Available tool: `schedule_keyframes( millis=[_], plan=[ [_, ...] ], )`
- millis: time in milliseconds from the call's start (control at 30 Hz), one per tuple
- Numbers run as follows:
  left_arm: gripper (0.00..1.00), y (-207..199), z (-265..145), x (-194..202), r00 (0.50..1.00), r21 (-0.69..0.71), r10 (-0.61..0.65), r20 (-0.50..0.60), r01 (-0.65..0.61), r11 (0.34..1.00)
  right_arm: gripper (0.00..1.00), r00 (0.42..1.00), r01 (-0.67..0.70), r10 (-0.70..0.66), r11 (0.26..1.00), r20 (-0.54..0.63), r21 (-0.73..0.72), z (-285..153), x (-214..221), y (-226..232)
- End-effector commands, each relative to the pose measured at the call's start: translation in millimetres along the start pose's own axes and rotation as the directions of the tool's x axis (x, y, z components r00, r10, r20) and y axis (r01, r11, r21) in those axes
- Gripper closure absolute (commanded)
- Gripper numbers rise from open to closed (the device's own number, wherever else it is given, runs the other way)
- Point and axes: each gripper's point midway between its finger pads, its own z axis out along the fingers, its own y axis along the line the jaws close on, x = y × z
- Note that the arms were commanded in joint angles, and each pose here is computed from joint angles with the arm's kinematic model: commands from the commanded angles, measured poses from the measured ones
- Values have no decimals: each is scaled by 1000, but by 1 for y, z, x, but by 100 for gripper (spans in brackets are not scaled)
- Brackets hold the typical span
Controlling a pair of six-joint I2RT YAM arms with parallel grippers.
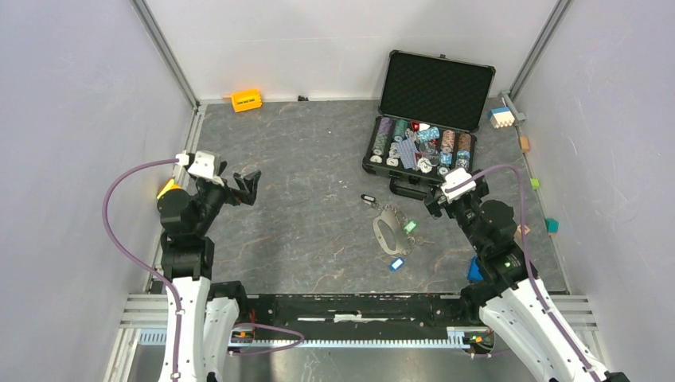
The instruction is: Put the keys on the keyring
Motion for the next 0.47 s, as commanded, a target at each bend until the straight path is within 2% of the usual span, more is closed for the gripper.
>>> schedule_keyframes(
  millis=[0,433],
  plan=[
    [0,5,-1,0,1000,-28,6,1,-6,1000,2,997,-24,23,1000,74,6,-3,-17,-2],
    [0,0,0,12,1000,5,4,-30,-4,1000,2,998,-22,20,999,51,50,-4,-5,-7]
  ],
)
